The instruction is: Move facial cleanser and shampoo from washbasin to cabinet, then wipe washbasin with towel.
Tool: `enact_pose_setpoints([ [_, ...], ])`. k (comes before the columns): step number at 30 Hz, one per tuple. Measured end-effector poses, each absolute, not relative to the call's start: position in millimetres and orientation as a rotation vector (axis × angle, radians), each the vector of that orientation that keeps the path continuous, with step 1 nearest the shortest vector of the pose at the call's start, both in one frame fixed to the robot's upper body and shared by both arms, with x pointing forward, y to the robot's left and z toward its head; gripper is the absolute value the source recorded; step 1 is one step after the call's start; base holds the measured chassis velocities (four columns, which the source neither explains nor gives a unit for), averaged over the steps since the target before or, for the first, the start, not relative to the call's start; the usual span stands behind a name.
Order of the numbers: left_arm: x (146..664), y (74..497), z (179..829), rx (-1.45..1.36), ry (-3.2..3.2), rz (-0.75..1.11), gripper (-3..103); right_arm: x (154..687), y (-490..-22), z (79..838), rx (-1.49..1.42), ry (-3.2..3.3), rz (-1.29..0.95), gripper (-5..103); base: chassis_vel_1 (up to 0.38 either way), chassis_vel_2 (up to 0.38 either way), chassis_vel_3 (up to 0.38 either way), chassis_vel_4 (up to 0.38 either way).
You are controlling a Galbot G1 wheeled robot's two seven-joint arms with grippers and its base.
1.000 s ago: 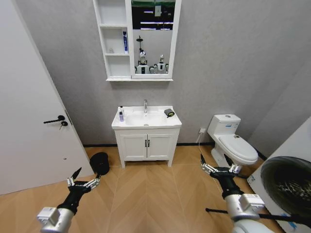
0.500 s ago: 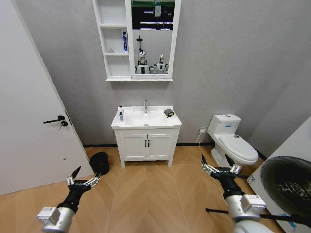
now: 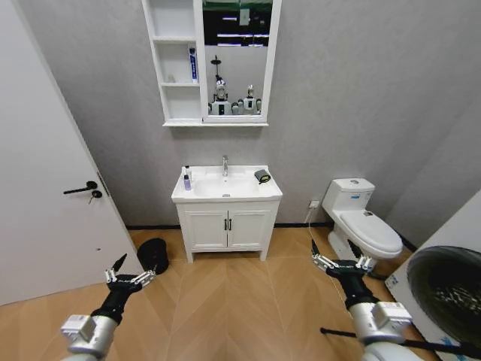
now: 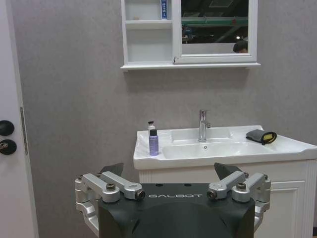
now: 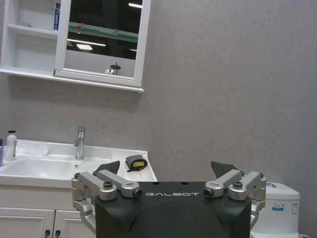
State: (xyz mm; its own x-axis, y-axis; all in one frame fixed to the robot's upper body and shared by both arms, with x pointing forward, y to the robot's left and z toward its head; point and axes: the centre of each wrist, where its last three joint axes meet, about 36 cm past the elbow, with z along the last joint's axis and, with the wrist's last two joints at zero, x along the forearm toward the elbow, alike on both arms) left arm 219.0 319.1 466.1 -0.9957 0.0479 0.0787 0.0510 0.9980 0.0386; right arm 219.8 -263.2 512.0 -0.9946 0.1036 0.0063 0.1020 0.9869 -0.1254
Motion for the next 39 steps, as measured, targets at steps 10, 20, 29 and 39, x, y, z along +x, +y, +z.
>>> enact_pose_setpoints([
  [10,214.8,318.3,465.3,-0.079,-3.058,-0.066,100,218.7,-263.2,511.3,-0.160,-3.114,0.195,100,-0.120,0.133,0.135,-0.135],
  [20,212.6,315.5,466.4,-0.088,-3.060,-0.073,100,217.9,-263.9,511.0,-0.158,-3.115,0.195,100,-0.128,0.120,0.124,-0.129],
  [29,211.6,313.0,469.2,-0.091,-3.065,-0.079,100,217.9,-263.5,510.8,-0.147,-3.120,0.191,100,-0.128,0.143,0.135,-0.135],
  [39,211.1,310.1,470.8,-0.092,-3.065,-0.080,100,217.7,-264.1,510.8,-0.142,-3.124,0.189,100,-0.126,0.114,0.127,-0.113],
])
